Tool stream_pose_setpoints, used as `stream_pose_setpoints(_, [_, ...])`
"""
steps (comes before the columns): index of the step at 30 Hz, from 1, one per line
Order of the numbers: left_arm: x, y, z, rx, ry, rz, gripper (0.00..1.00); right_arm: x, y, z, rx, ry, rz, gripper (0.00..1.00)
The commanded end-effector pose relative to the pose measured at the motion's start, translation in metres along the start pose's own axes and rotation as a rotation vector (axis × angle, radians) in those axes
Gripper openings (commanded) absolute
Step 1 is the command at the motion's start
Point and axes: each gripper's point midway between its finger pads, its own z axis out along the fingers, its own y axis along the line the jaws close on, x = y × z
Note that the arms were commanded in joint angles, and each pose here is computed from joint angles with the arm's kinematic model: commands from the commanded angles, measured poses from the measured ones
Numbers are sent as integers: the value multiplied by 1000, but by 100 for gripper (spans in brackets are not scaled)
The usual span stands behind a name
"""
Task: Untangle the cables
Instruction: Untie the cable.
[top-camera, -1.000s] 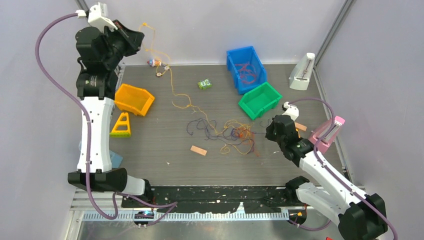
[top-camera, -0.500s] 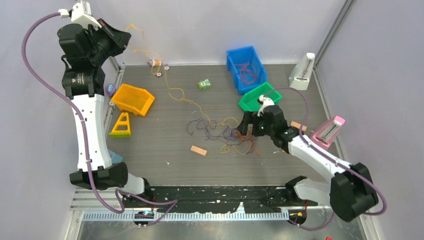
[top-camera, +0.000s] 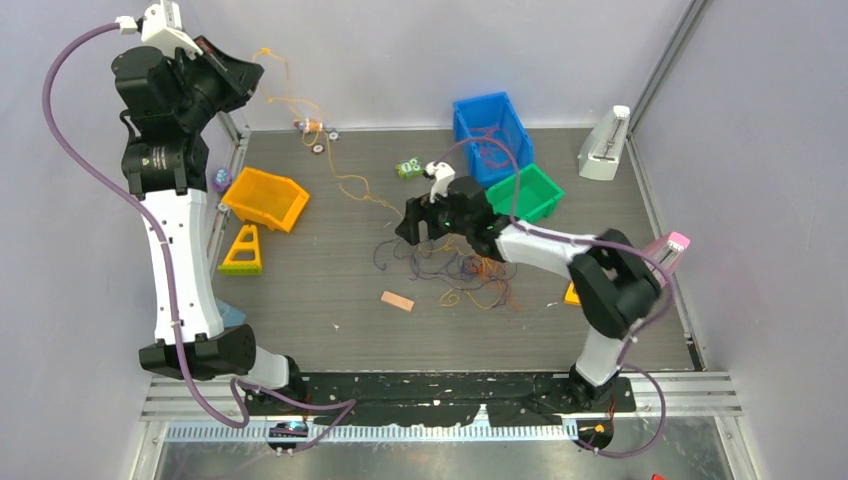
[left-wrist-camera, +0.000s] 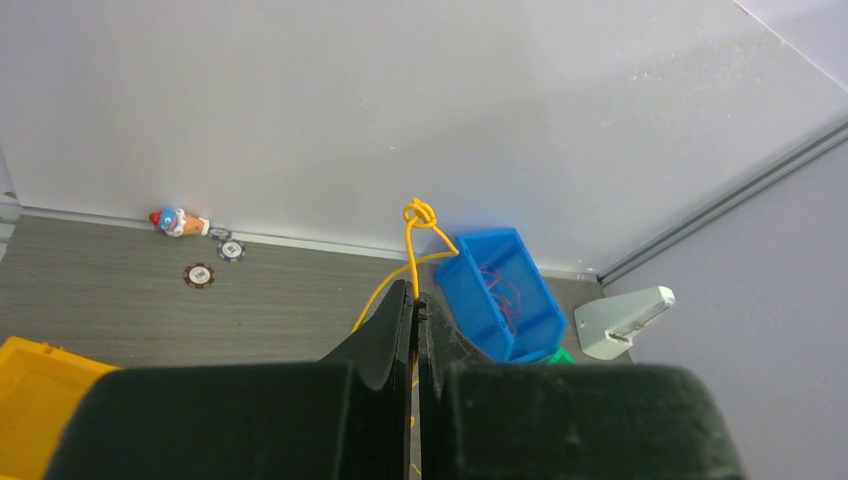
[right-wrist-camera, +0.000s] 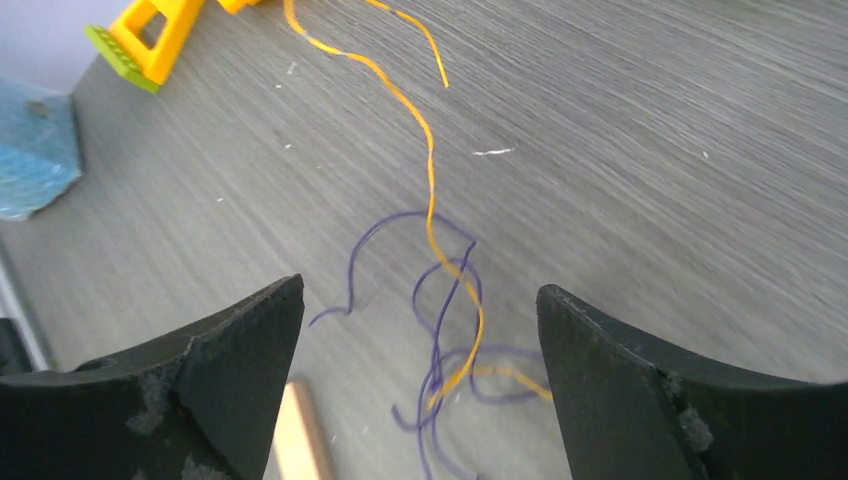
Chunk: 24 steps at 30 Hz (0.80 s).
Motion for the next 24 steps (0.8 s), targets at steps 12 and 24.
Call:
stream_pose_setpoints(12, [-51,22,-46,-172,-194,39,0,57,-74,-17,241,22,265,5])
stream_pose_setpoints(24, [-32,44,-42,-211,-187,31,0,111,-137,-97,476,75,383,5])
